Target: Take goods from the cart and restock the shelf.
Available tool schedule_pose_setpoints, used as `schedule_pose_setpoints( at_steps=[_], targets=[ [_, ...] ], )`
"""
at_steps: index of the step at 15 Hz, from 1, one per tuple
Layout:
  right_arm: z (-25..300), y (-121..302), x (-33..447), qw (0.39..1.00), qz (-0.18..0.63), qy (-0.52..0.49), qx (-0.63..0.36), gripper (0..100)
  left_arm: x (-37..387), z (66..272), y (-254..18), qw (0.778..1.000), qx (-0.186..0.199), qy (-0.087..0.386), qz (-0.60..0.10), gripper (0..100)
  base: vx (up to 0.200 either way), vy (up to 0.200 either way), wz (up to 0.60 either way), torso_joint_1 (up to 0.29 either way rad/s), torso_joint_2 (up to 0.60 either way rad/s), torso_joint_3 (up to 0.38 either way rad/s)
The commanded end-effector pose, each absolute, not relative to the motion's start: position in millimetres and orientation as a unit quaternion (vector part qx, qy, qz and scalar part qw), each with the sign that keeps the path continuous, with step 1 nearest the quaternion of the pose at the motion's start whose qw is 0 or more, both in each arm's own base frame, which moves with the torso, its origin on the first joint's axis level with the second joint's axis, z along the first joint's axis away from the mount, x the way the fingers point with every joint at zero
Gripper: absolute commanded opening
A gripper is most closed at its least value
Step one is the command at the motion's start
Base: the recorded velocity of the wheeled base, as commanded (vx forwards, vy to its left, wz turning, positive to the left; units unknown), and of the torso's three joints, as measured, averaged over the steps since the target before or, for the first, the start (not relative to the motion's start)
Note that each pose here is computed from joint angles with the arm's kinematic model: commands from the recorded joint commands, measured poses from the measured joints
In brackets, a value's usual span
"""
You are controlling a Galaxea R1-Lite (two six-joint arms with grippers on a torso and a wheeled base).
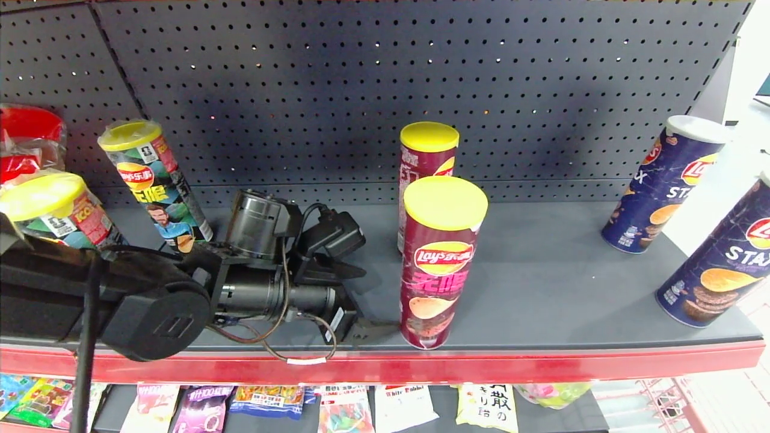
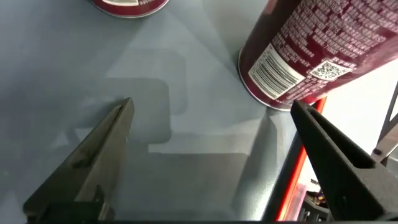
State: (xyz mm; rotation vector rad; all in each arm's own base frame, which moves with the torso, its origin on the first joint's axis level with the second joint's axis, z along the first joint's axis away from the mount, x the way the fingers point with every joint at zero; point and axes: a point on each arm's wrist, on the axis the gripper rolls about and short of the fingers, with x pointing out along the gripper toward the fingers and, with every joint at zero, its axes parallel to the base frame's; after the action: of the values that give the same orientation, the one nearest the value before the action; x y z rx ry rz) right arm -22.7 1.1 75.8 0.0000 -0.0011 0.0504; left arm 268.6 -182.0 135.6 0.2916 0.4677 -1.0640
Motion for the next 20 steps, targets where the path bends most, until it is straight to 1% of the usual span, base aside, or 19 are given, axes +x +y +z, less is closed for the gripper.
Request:
schedule_pose_setpoints(
  at_steps=[1, 4, 6, 7, 10, 11, 12, 13, 14, 15, 17, 18, 19, 20],
  targets=[
    [75.8, 1.1, -22.7, 1.0, 0.025, -0.001, 0.0, 100, 264.4, 137.7, -178.9, 0.826, 0.137, 0.22, -0.5, 100, 0.0, 0.0, 0.0, 0.0, 0.0, 0.0],
    [75.8, 1.1, -22.7, 1.0, 0.025, -0.001, 0.0, 100, 241.2, 144.8, -148.8, 0.839, 0.131, 0.22, -0.481, 100, 0.0, 0.0, 0.0, 0.0, 0.0, 0.0],
    [75.8, 1.1, -22.7, 1.0, 0.025, -0.001, 0.0, 100, 203.7, 159.0, -106.2, 0.869, 0.111, 0.21, -0.435, 100, 0.0, 0.0, 0.0, 0.0, 0.0, 0.0],
    [75.8, 1.1, -22.7, 1.0, 0.025, -0.001, 0.0, 100, 184.5, 159.9, -90.4, 0.882, 0.104, 0.209, -0.409, 100, 0.0, 0.0, 0.0, 0.0, 0.0, 0.0],
    [75.8, 1.1, -22.7, 1.0, 0.025, -0.001, 0.0, 100, 106.4, 149.8, -41.6, 0.929, 0.072, 0.19, -0.31, 100, 0.0, 0.0, 0.0, 0.0, 0.0, 0.0],
    [75.8, 1.1, -22.7, 1.0, 0.025, -0.001, 0.0, 100, 83.5, 145.1, -28.4, 0.945, 0.068, 0.182, -0.262, 100, 0.0, 0.0, 0.0, 0.0, 0.0, 0.0],
    [75.8, 1.1, -22.7, 1.0, 0.025, -0.001, 0.0, 100, 63.1, 141.6, -16.9, 0.961, 0.055, 0.18, -0.203, 100, 0.0, 0.0, 0.0, 0.0, 0.0, 0.0],
    [75.8, 1.1, -22.7, 1.0, 0.025, -0.001, 0.0, 100, 47.1, 139.2, -9.3, 0.972, 0.039, 0.175, -0.154, 100, 0.0, 0.0, 0.0, 0.0, 0.0, 0.0],
    [75.8, 1.1, -22.7, 1.0, 0.025, -0.001, 0.0, 100, 29.7, 132.0, -4.6, 0.979, 0.028, 0.169, -0.107, 100, 0.0, 0.0, 0.0, 0.0, 0.0, 0.0],
    [75.8, 1.1, -22.7, 1.0, 0.025, -0.001, 0.0, 100, 18.4, 122.2, -3.6, 0.983, 0.023, 0.163, -0.085, 100, 0.0, 0.0, 0.0, 0.0, 0.0, 0.0],
    [75.8, 1.1, -22.7, 1.0, 0.025, -0.001, 0.0, 100, -1.9, 101.3, -3.3, 0.991, -0.01, 0.124, -0.041, 100, 0.0, 0.0, 0.0, 0.0, 0.0, 0.0],
    [75.8, 1.1, -22.7, 1.0, 0.025, -0.001, 0.0, 100, -7.1, 94.1, -1.8, 0.993, -0.014, 0.118, -0.008, 100, 0.0, 0.0, 0.0, 0.0, 0.0, 0.0],
    [75.8, 1.1, -22.7, 1.0, 0.025, -0.001, 0.0, 100, -10.0, 87.3, -0.3, 0.994, -0.011, 0.109, 0.004, 100, 0.0, 0.0, 0.0, 0.0, 0.0, 0.0],
    [75.8, 1.1, -22.7, 1.0, 0.025, -0.001, 0.0, 100, -14.1, 85.3, 0.1, 0.996, -0.011, 0.083, 0.002, 100, 0.0, 0.0, 0.0, 0.0, 0.0, 0.0]
  ],
)
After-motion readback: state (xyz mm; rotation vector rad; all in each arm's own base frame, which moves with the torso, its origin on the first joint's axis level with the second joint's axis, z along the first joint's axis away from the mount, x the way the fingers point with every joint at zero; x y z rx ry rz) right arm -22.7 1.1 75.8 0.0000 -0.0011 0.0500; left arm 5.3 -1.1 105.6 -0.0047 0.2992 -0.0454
